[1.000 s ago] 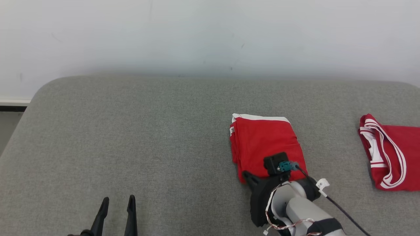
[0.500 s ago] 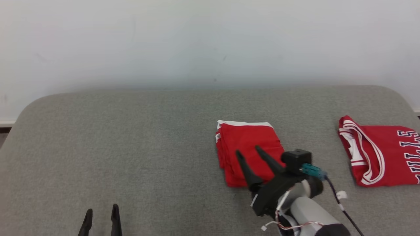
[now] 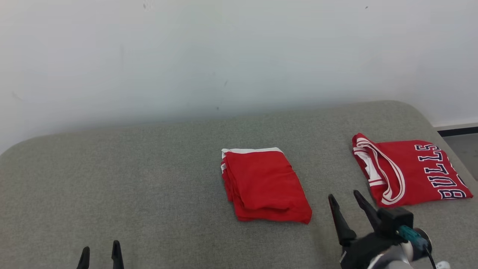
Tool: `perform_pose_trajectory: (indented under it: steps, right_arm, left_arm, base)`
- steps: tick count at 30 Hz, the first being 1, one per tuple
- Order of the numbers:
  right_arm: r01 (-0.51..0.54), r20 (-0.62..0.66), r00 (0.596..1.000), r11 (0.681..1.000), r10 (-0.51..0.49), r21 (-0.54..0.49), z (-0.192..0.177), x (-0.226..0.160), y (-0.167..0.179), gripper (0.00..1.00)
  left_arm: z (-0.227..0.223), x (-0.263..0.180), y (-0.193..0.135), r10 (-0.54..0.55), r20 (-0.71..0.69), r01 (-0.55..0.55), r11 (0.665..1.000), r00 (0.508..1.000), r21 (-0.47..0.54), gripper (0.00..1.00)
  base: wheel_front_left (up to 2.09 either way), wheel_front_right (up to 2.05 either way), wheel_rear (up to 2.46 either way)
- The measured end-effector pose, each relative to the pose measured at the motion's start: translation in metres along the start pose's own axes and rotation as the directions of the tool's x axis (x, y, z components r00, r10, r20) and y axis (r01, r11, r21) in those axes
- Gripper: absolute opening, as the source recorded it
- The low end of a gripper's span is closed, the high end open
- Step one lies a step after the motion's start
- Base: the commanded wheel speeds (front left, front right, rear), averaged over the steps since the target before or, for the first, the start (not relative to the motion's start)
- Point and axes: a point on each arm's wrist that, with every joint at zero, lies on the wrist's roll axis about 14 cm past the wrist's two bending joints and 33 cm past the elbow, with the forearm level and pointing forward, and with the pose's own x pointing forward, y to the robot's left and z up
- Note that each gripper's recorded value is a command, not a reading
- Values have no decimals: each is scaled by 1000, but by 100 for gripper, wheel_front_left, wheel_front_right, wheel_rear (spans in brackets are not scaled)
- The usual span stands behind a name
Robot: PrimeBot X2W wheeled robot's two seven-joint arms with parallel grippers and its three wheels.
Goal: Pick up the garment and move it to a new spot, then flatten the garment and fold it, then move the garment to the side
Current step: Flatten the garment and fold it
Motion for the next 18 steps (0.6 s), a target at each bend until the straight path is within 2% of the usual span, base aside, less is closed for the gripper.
perform_pose_trajectory:
  steps: [6, 18]
  right_arm:
    - [37, -15, 999, 999, -37, 9, -9, -16, -9, 100]
    - [33, -47, 998, 997, -30, 62, -26, -28, 7, 100]
  left_arm:
    - [-3, -5, 3, -4, -11, 4, 1000, 1000, 22, 100]
    - [-8, -12, 14, 16, -30, -15, 999, 999, 32, 100]
  base:
    - [0, 0, 0]
    - [0, 0, 0]
